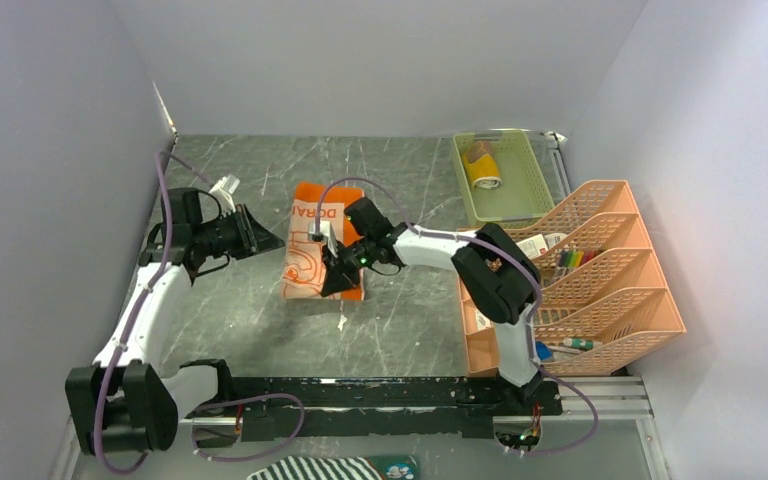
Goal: Roll the towels
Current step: Roll the towel at the center of the board.
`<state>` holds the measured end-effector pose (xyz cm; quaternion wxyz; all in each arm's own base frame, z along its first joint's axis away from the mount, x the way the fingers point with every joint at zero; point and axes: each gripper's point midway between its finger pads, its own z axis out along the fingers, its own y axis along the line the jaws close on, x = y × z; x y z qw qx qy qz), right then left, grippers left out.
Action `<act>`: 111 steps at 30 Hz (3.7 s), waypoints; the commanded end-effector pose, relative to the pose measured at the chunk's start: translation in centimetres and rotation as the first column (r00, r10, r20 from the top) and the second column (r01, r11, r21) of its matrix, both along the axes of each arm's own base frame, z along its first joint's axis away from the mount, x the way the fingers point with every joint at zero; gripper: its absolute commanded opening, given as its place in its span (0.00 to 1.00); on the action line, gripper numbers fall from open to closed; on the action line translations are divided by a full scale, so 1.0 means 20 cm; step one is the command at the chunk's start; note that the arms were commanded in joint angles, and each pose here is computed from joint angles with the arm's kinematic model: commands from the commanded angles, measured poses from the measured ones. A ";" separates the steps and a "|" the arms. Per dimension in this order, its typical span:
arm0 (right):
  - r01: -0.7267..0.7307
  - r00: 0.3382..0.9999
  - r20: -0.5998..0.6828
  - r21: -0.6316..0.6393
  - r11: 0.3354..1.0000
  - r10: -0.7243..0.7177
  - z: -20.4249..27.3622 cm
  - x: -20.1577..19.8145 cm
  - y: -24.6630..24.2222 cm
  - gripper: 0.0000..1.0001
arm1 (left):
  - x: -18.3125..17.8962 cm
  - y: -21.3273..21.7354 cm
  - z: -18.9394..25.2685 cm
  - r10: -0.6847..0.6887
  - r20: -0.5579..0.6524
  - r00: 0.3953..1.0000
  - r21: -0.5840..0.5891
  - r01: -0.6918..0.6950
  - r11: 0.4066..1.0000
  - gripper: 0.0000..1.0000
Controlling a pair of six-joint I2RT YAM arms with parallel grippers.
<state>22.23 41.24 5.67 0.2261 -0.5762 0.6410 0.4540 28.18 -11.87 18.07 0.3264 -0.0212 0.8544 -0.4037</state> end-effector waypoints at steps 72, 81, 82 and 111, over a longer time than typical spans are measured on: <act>0.067 0.691 0.716 0.071 0.995 -0.097 0.10 0.29 0.03 0.84 | 0.17 -0.14 -0.75 0.154 -0.212 0.965 0.176 -0.117 0.977 0.10; 0.015 0.654 0.756 0.010 1.000 -0.018 0.03 0.27 0.11 0.77 | 0.20 -0.15 -0.73 0.145 -0.216 0.966 0.173 -0.108 0.979 0.10; 0.015 0.653 0.757 0.001 1.000 -0.011 0.01 0.27 0.12 0.75 | 0.21 -0.15 -0.73 0.145 -0.216 0.966 0.174 -0.108 0.979 0.10; -0.063 0.910 0.412 0.003 0.998 0.056 -0.01 0.17 0.10 0.57 | 0.10 -0.02 -0.15 0.101 -0.010 0.995 0.181 -0.098 0.979 0.35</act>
